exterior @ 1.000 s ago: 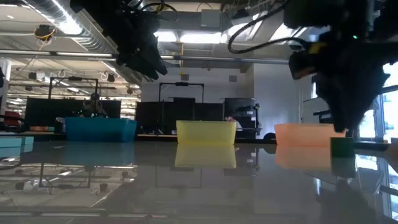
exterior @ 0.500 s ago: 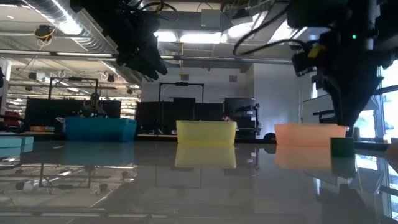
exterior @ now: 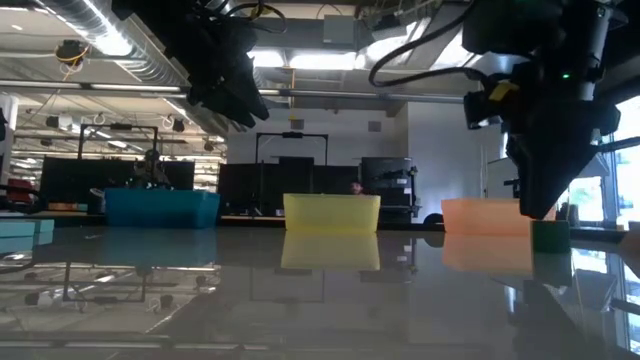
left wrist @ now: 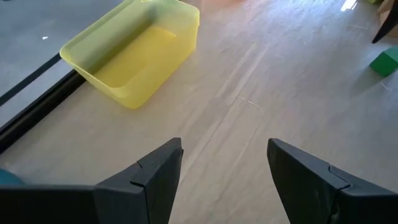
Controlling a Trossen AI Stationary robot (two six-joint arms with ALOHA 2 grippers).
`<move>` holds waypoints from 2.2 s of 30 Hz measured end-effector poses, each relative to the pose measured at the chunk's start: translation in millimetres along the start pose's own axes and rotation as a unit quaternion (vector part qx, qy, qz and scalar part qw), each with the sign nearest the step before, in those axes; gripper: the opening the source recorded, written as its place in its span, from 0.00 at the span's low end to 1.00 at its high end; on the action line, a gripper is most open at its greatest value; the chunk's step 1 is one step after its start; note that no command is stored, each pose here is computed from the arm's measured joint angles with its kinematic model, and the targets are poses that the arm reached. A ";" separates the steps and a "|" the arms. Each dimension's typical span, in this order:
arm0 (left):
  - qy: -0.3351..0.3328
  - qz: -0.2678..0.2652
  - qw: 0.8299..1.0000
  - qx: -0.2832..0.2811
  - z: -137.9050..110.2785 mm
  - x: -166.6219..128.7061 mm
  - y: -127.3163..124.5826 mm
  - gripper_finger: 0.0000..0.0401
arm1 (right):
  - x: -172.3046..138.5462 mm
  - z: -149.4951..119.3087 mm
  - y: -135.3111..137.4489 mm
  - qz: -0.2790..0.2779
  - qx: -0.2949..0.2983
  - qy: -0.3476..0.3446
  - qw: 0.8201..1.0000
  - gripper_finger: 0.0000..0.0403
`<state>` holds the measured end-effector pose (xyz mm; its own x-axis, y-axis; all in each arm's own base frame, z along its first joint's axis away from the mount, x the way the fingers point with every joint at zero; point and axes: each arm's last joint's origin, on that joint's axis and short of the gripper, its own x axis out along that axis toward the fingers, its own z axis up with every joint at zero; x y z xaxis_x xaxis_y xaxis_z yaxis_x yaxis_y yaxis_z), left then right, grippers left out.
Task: Sort blocks by size
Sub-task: Put the green square block into the blue bin
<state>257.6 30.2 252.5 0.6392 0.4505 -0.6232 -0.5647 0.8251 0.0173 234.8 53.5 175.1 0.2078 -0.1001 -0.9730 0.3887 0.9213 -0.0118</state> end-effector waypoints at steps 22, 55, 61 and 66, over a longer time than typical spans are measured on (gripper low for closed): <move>0.000 0.000 1.000 0.002 0.1 0.0 0.0 0.56 | 27.2 -18.9 -8.1 0.007 -0.003 0.003 1.000 0.51; -0.085 -0.048 0.990 0.101 10.8 -9.2 -21.9 0.56 | -47.8 32.3 -22.3 0.097 -0.104 -0.238 0.961 0.33; -0.161 -0.087 0.968 0.173 16.5 -20.4 -45.9 0.56 | -39.0 52.8 -35.2 0.180 -0.093 -0.351 0.914 0.33; -0.185 -0.093 0.948 0.240 13.4 -15.3 -62.4 0.56 | -41.1 67.3 -41.0 0.253 -0.088 -0.446 0.854 0.33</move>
<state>290.1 -23.7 271.4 0.8944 0.2970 -0.3345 -0.1780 0.9223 0.3430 270.7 -5.4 231.0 0.9410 0.1540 -0.3014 -0.0785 0.9655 0.2482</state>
